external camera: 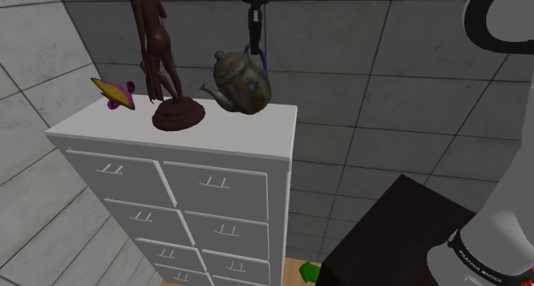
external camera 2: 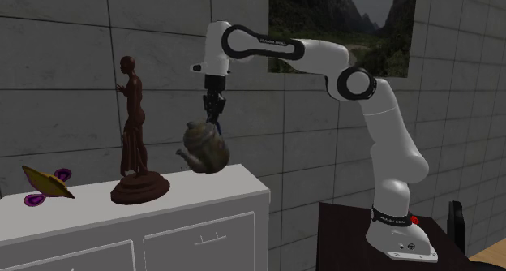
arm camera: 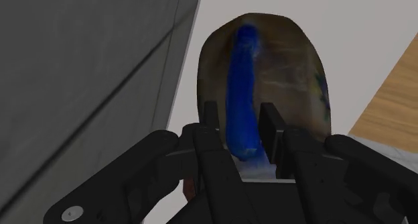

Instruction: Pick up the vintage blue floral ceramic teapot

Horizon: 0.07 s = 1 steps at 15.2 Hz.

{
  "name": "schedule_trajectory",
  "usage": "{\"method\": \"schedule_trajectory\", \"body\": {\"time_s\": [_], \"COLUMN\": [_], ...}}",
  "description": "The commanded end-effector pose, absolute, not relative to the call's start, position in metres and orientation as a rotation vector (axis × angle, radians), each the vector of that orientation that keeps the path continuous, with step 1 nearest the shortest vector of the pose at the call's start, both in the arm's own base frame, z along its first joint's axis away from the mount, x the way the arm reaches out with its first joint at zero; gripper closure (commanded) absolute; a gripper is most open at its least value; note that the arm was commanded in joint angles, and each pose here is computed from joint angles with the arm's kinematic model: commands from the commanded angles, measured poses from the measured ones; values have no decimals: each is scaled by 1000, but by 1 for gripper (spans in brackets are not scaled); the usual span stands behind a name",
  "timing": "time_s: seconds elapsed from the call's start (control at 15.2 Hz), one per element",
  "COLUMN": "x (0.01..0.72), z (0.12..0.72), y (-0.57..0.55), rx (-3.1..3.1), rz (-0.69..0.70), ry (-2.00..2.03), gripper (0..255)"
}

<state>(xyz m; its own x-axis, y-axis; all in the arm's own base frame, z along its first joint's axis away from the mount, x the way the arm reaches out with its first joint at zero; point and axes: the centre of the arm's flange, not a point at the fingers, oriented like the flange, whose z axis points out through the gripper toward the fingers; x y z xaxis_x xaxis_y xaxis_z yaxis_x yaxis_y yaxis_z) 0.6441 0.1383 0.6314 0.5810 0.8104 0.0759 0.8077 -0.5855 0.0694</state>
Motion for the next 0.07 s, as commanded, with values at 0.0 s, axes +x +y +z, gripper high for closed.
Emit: {"method": "schedule_trajectory", "body": {"time_s": [0.0], "x": [644], "z": [636], "y": [136], "rx": [2767], "rz": [165], "ry": [1412], "gripper": [255]}}
